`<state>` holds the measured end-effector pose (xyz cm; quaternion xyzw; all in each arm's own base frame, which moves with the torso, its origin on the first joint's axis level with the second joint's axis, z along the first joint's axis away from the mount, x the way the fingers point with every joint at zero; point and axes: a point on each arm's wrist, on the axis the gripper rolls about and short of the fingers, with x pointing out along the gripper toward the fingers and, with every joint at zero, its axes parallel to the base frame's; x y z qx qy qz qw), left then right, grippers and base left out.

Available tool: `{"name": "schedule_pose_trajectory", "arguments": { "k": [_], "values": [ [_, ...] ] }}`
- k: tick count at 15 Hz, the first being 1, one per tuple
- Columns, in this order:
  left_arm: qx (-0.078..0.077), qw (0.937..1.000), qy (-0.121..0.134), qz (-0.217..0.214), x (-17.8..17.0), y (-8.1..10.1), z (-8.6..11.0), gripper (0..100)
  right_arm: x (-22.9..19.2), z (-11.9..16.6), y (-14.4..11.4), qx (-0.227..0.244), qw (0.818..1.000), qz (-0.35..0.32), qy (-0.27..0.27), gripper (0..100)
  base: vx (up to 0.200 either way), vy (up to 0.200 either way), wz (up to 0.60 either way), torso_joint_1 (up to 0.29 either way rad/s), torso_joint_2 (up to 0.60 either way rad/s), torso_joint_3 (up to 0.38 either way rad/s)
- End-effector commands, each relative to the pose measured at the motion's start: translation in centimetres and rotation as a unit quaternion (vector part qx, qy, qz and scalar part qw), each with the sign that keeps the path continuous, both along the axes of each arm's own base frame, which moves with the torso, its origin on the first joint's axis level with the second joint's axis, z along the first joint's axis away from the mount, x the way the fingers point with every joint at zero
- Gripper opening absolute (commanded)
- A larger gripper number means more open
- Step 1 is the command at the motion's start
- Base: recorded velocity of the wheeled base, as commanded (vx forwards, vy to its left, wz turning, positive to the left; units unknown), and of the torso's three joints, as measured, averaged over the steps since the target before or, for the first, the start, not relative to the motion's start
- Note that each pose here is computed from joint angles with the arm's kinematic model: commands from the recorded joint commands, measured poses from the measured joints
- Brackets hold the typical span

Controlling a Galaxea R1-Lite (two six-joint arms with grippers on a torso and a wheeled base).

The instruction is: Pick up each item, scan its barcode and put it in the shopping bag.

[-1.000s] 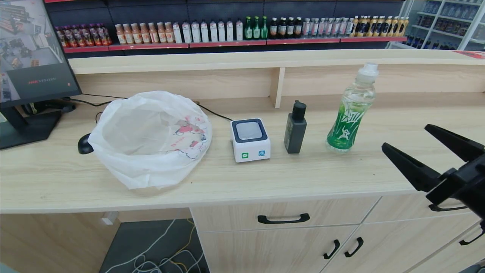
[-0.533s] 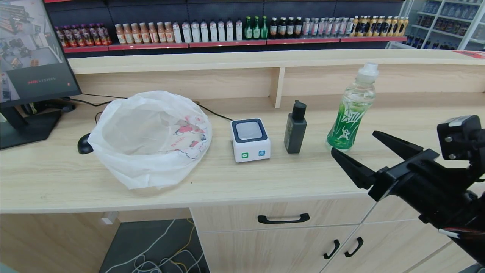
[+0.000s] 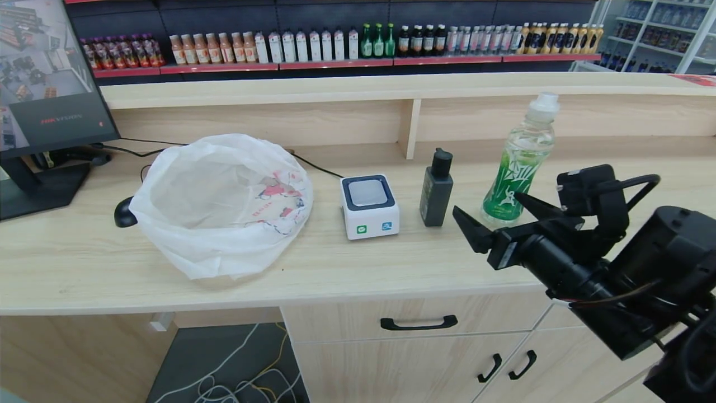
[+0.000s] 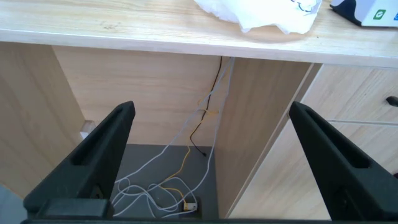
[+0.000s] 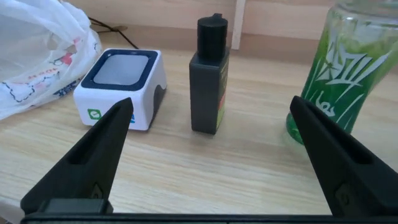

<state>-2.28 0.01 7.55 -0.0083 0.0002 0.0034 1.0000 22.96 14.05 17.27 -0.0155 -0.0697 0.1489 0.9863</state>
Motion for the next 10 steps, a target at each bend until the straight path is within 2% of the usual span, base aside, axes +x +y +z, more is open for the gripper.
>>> {"name": "schedule_pose_trajectory", "arguments": {
  "k": [1, 4, 10],
  "values": [
    [0.000, 1.0000, 0.000, 0.000, 0.0, 0.0, 0.0, 100, 1.5, -1.9, 1.7, -0.011, 1.000, 0.007, 0.027, 100, 0.000, 0.000, 0.00, 0.000, 0.00, 0.000],
    [0.000, 1.0000, 0.000, 0.000, 0.0, 0.0, 0.0, 100, 3.6, -2.0, 2.6, 0.004, 1.000, -0.001, 0.022, 100, 0.000, 0.000, 0.00, 0.000, 0.00, 0.000],
    [0.000, 1.0000, 0.000, 0.000, 0.0, 0.0, 0.0, 100, 7.0, -2.1, 2.1, 0.026, 0.999, -0.032, 0.010, 100, 0.000, 0.000, 0.00, 0.000, 0.00, 0.000]
  ]
}}
